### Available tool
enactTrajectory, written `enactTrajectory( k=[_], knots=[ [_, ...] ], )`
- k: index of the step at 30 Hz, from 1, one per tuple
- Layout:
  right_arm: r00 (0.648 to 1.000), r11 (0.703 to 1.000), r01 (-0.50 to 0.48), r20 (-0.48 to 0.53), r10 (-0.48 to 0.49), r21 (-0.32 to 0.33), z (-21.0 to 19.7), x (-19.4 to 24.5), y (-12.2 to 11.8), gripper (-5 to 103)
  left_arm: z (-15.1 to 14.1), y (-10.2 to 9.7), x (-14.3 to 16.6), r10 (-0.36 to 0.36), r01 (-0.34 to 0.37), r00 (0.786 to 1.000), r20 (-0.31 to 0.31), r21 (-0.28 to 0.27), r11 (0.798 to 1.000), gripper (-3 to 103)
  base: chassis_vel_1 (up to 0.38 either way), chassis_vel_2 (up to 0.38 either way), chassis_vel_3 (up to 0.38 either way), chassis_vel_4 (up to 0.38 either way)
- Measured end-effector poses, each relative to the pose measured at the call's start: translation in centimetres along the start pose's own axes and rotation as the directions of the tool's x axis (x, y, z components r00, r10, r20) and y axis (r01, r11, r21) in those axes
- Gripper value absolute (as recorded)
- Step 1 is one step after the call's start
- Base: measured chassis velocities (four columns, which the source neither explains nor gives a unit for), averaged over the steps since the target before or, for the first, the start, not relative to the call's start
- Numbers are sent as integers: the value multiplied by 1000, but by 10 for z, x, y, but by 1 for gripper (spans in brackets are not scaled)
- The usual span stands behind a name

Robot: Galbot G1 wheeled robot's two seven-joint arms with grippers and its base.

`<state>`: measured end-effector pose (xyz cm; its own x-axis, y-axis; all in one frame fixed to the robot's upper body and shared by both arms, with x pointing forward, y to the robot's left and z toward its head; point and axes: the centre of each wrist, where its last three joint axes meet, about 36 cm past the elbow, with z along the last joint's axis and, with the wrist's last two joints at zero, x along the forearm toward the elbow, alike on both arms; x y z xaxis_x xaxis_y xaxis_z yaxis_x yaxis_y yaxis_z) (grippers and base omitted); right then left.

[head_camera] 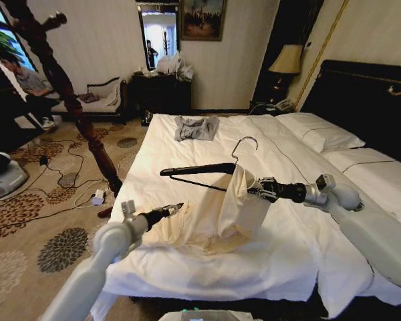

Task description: Pick up the clothes from the bed and hang them on the clothes hanger.

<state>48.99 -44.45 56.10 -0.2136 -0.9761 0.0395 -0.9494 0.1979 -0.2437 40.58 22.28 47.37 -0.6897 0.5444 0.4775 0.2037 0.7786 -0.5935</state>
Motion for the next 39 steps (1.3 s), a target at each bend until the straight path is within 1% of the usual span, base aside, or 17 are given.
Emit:
enactTrajectory(
  k=[2, 3, 10, 13, 14, 15, 16, 17, 19, 22, 23, 26, 29, 32, 34, 37, 39],
  knots=[
    [1000, 1000, 4, 4, -4, 1, -1, -1, 1, 19, 7, 1, -7, 4, -3, 1000, -17, 21, 1000, 97, 0, 0, 0, 0],
    [1000, 1000, 6, 4, -6, 1, -2, -2, 1, 19, 12, 1, -9, 10, -9, 1000, -27, 36, 999, 99, 0, 0, 0, 0],
    [1000, 1000, 10, 8, -10, 5, -3, -3, 0, 19, 23, 0, -15, 38, -36, 999, -38, 64, 997, 101, 0, 0, 0, 0],
    [1000, 1000, 19, 14, -20, 12, -6, -7, 1, 19, 24, 1, -19, 47, -45, 999, -26, 73, 996, 87, 0, 0, 0, 0],
    [1000, 1000, 19, 14, -20, 12, -6, -7, 1, 19, 24, 1, -19, 47, -45, 999, -26, 73, 996, 87, 0, 0, 0, 0],
    [1000, 1000, 21, 15, -21, 14, -7, -7, 0, 19, 24, 1, -20, 50, -48, 998, -23, 77, 996, 81, 0, 0, 0, 0],
    [1000, 1000, 22, 17, -22, 17, -9, -8, 0, 19, 24, 1, -21, 52, -51, 998, -21, 81, 995, 81, 0, 0, 0, 0],
    [1000, 1000, 22, 20, -22, 20, -11, -7, -1, 19, 25, 2, -22, 56, -54, 998, -17, 89, 995, 71, 0, 0, 0, 0],
    [1000, 1000, 22, 21, -22, 21, -12, -7, -2, 19, 25, 2, -23, 58, -56, 998, -15, 93, 994, 71, 0, 0, 0, 0],
    [1000, 999, 17, 22, -17, 29, -16, -4, -3, 19, 26, 4, -25, 67, -66, 998, -2, 108, 992, 55, 0, 0, 0, 0],
    [1000, 999, 17, 22, -17, 29, -16, -4, -3, 19, 26, 4, -25, 67, -66, 998, -2, 108, 992, 55, 0, 0, 0, 0],
    [1000, 999, 11, 25, -11, 34, -20, -1, -4, 19, 23, 8, -22, 80, -83, 996, 27, 111, 990, 38, 0, 0, 0, 0],
    [1000, 999, 7, 28, -8, 35, -20, 0, -5, 19, 19, 10, -19, 86, -90, 995, 48, 109, 990, 32, 0, 0, 0, 0],
    [1000, 999, 5, 28, -6, 38, -22, 1, -6, 19, 13, 12, -14, 94, -102, 993, 76, 103, 990, 16, 0, 0, 0, 0],
    [1000, 999, 5, 29, -6, 40, -22, 1, -6, 19, 11, 13, -13, 98, -107, 992, 85, 100, 989, 16, 0, 0, 0, 0],
    [1000, 999, 2, 28, -3, 39, -22, 2, -7, 19, 6, 15, -6, 111, -122, 987, 115, 90, 988, 3, 0, 0, 0, 0],
    [1000, 999, -1, 27, 0, 35, -20, 3, -7, 19, 4, 16, -4, 113, -124, 986, 125, 86, 989, 1, 0, 0, 0, 0]
  ],
)
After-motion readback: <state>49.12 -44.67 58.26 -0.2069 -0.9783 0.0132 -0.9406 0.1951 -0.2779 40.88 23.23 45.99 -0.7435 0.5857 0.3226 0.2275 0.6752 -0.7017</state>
